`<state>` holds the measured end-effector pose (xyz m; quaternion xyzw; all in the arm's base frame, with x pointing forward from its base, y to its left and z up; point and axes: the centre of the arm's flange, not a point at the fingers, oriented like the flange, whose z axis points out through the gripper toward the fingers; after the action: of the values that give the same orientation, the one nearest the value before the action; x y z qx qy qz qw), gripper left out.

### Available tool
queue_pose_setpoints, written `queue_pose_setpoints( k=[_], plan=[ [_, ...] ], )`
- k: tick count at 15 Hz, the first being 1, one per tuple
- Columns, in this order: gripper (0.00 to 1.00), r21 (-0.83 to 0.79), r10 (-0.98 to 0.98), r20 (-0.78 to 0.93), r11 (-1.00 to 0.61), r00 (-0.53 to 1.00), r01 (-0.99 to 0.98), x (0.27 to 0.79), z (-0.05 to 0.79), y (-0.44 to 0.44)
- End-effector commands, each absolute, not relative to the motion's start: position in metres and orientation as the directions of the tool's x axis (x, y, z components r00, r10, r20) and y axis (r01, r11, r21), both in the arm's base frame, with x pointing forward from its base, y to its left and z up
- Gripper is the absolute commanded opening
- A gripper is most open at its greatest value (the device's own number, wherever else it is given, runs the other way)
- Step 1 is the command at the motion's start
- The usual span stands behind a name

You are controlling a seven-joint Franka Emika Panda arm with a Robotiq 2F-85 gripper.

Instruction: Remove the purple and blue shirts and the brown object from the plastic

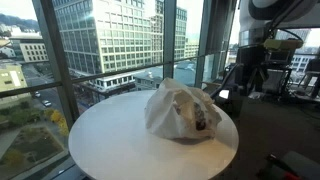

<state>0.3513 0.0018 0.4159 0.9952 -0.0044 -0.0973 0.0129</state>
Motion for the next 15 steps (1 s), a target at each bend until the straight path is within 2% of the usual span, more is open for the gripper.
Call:
queue_pose_setpoints(
  k=[1, 12, 15],
  plan=[
    [1.0, 0.027, -0.011, -0.193, -1.0, 0.981, -0.006, 0.352, 0.416, 0.002],
    [1.0, 0.027, -0.011, -0.191, -1.0, 0.982, -0.006, 0.352, 0.417, 0.002],
    [1.0, -0.032, -0.011, -0.28, -0.999, 0.96, -0.021, 0.36, 0.373, 0.003]
  ],
)
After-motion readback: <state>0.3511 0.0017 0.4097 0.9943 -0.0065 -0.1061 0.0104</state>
